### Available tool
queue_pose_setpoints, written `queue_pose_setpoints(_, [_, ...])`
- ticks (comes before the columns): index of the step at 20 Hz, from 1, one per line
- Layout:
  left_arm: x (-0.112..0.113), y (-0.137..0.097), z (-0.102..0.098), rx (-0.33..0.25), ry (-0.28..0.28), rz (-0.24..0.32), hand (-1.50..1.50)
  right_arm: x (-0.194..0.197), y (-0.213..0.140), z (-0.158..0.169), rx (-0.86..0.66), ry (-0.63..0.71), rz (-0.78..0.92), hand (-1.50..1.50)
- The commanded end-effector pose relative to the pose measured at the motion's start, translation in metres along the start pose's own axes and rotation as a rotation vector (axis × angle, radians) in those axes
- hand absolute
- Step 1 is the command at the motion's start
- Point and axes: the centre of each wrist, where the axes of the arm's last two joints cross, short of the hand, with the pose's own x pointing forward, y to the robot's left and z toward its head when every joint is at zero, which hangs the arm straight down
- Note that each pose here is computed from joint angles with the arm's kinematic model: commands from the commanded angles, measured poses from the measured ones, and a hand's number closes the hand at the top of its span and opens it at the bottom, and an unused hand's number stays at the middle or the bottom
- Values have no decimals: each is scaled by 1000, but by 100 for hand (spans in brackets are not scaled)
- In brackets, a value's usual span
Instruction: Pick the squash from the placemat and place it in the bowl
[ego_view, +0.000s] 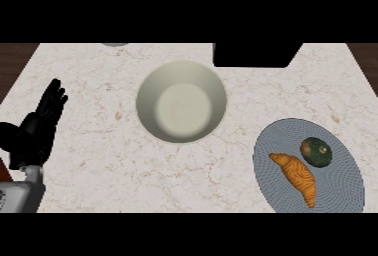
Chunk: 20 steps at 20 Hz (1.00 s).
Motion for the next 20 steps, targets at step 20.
queue_pose_setpoints(20, [12, -17, 0, 6, -3, 1, 0, 5, 82, -79, 510, 167, 281, -150])
